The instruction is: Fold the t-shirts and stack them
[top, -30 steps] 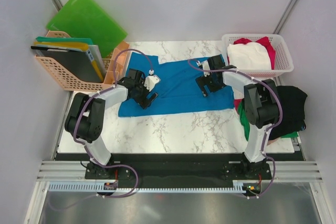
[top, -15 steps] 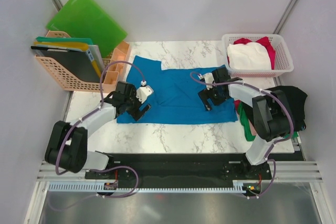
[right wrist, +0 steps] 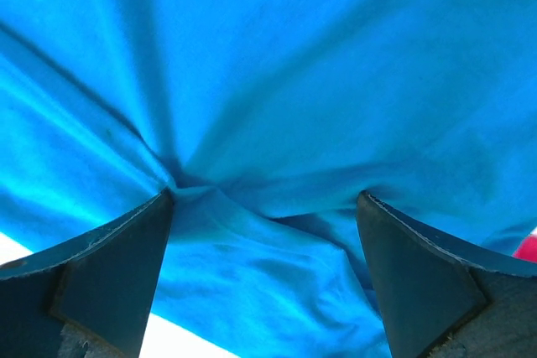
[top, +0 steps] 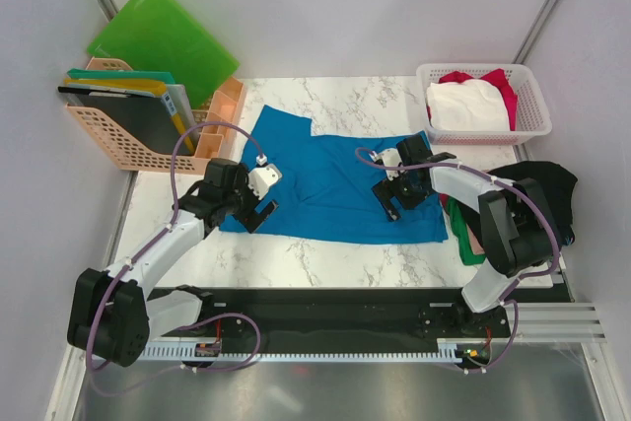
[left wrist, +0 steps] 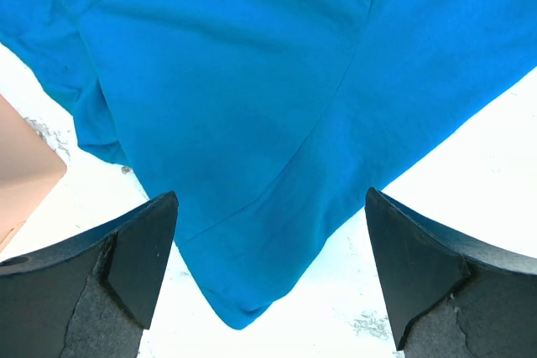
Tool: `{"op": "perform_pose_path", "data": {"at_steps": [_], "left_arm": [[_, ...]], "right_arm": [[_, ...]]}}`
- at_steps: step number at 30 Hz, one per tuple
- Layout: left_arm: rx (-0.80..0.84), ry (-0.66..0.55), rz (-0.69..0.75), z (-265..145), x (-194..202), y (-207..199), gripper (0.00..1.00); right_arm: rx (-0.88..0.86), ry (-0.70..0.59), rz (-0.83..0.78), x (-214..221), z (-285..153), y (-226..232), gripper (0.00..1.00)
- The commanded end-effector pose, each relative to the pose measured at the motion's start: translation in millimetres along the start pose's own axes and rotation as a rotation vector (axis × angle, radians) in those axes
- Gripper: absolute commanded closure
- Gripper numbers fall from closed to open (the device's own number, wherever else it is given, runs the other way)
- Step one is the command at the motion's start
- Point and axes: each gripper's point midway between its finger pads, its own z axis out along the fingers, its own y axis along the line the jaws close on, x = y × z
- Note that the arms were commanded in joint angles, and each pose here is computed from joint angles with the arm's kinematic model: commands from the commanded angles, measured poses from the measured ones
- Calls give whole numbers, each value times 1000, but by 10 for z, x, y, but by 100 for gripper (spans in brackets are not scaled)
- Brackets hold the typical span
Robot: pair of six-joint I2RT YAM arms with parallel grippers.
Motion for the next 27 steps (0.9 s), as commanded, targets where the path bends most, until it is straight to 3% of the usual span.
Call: {"op": "perform_pose_path", "data": {"at_steps": [1,10,19,27], "left_arm": [[-6,-31,13,-50,-52,8,0],[-25,-92,45,-78,-273,67,0],[-32,34,39,414,-265,237,0],[-73,146,-15,877,-173,457,0]], "right_arm": [[-50,-26,1,-112,-180,120,2],[-27,-115,-46,-533,-563,42,2],[181,-211,-45,-1003,-928,-372,2],[246,-224,-40,-1011,-1054,-492,2]]}}
